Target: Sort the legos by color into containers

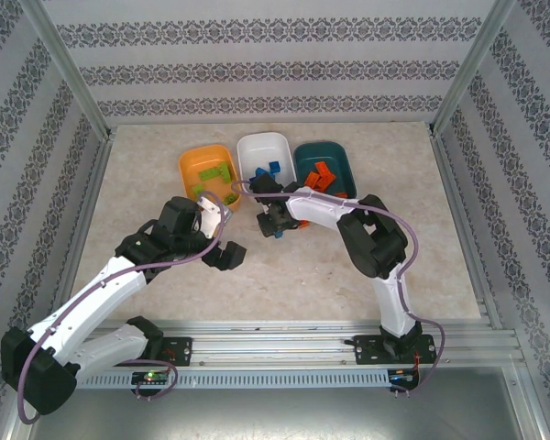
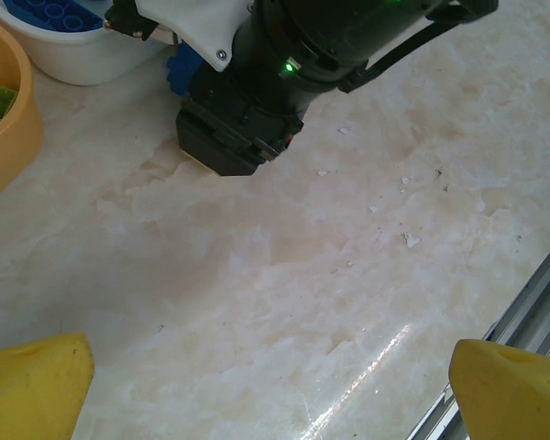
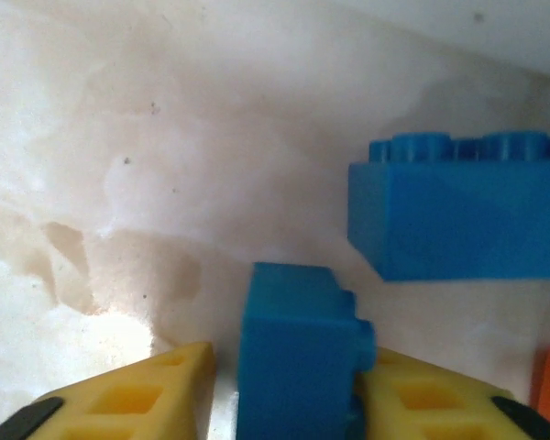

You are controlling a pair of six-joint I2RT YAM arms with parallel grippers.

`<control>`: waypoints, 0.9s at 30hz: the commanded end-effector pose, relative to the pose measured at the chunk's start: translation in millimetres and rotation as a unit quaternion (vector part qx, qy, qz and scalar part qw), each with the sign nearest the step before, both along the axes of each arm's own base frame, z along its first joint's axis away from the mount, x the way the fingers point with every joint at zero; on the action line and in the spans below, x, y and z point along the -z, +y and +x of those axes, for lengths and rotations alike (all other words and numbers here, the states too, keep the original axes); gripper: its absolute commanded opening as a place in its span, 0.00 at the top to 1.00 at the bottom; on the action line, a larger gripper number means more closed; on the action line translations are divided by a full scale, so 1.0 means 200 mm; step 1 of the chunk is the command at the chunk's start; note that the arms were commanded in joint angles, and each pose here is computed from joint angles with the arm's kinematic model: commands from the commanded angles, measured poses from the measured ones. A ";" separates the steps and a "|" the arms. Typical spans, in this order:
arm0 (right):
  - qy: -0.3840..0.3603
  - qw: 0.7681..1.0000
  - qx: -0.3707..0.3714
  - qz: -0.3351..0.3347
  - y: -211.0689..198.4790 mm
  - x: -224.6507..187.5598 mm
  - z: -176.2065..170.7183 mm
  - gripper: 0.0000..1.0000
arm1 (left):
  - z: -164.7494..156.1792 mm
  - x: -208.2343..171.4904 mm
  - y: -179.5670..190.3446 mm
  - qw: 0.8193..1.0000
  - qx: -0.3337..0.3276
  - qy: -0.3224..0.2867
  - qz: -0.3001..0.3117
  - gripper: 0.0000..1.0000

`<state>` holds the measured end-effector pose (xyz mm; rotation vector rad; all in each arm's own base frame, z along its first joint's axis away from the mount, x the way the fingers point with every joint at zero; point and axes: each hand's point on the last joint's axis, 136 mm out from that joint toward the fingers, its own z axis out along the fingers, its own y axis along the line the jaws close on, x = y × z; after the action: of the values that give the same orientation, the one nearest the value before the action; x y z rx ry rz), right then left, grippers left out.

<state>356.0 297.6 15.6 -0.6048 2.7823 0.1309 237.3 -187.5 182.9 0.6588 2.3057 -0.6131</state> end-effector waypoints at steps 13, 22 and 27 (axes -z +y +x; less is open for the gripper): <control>-0.058 0.992 0.059 0.094 0.00 -0.45 0.08 0.84 | 0.02 -0.07 0.05 0.999 -0.023 -0.034 0.001 0.00; -0.076 0.980 0.107 0.152 0.06 -0.57 0.49 0.83 | 0.03 -0.08 0.07 0.999 -0.031 -0.043 0.006 0.00; -0.086 0.981 0.118 0.129 0.03 -0.54 0.63 0.38 | 0.04 -0.07 0.06 0.999 -0.030 -0.040 0.008 0.00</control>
<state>484.2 309.6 142.1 -0.1967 2.5179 0.4283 240.6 -177.2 196.1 0.6206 2.2557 -0.5475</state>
